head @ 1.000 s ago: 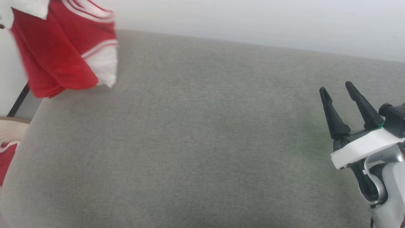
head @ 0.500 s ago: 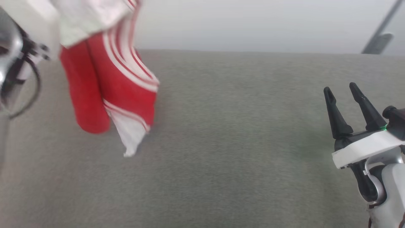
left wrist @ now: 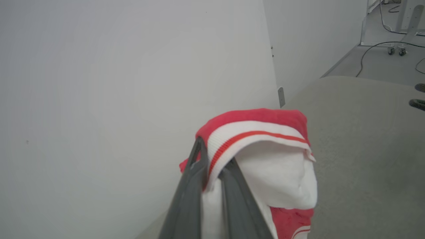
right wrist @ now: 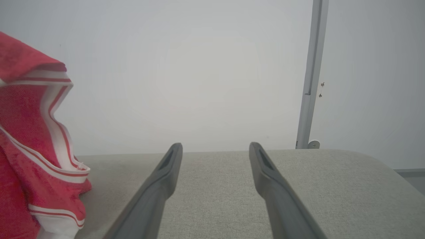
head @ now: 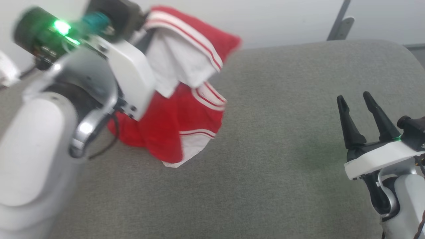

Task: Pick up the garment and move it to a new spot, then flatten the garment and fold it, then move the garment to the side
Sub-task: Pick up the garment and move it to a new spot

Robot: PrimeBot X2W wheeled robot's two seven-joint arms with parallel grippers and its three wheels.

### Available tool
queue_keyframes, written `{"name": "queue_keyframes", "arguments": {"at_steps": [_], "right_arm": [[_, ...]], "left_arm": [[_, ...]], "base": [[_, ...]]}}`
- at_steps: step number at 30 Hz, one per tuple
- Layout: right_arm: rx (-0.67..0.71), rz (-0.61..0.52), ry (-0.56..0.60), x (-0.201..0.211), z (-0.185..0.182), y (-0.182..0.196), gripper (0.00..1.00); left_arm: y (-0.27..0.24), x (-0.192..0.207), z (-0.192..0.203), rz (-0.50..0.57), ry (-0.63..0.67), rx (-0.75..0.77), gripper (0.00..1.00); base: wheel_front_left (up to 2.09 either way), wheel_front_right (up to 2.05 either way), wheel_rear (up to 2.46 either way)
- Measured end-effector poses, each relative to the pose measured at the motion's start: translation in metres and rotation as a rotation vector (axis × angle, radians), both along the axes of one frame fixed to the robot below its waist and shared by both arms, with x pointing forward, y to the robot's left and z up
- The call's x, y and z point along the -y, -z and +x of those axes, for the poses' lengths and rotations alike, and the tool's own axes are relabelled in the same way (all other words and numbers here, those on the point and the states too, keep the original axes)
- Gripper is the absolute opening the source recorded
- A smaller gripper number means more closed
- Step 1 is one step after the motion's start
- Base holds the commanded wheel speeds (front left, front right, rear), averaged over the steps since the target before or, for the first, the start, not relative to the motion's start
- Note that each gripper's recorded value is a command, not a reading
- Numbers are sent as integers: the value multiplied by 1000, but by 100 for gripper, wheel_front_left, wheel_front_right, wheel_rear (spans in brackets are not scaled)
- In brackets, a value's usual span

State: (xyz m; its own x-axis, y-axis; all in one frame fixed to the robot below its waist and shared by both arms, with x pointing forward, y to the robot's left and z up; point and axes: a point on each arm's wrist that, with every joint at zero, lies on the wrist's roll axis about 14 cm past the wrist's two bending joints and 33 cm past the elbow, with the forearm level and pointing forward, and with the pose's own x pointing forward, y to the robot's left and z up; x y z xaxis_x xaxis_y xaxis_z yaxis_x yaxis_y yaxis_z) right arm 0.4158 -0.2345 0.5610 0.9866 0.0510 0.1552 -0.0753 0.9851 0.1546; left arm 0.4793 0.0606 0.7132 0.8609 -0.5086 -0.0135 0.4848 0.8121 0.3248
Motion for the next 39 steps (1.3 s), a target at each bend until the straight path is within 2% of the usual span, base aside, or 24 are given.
{"name": "queue_keyframes", "arguments": {"at_steps": [6, 11, 19, 30, 31, 32, 33, 34, 35, 39], "right_arm": [[-25, 14, 22, 6, -4, 11, 100], [-47, 23, 21, 4, -2, 21, 100], [-70, 39, 5, -3, 9, 34, 100], [-73, 41, -16, -10, 21, 39, 100], [-75, 40, -18, -11, 21, 39, 100], [-76, 39, -20, -11, 21, 39, 100], [-74, 39, -22, -12, 21, 39, 100], [-73, 36, -24, -12, 21, 38, 100], [-73, 34, -26, -12, 21, 38, 100], [-61, 30, -36, -15, 18, 32, 100]], "left_arm": [[62, 33, 2, -1, 77, -163, 0], [122, 44, 0, -12, 96, -327, 0], [223, 44, -12, -6, 74, -600, 0], [313, 31, -36, 28, 19, -815, 1], [316, 31, -37, 23, 16, -820, 35], [316, 32, -37, 15, 16, -821, 42], [317, 33, -37, 11, 16, -819, 44], [316, 33, -37, 3, 13, -815, 64], [315, 33, -37, -3, 13, -808, 100], [303, 32, -36, -42, 10, -768, 100]], "base": [[0, 0, 0], [0, 0, 0], [0, 0, 0], [0, 0, 0], [0, 0, 0], [0, 0, 0], [0, 0, 0], [0, 0, 0], [0, 0, 0], [0, 0, 0]]}}
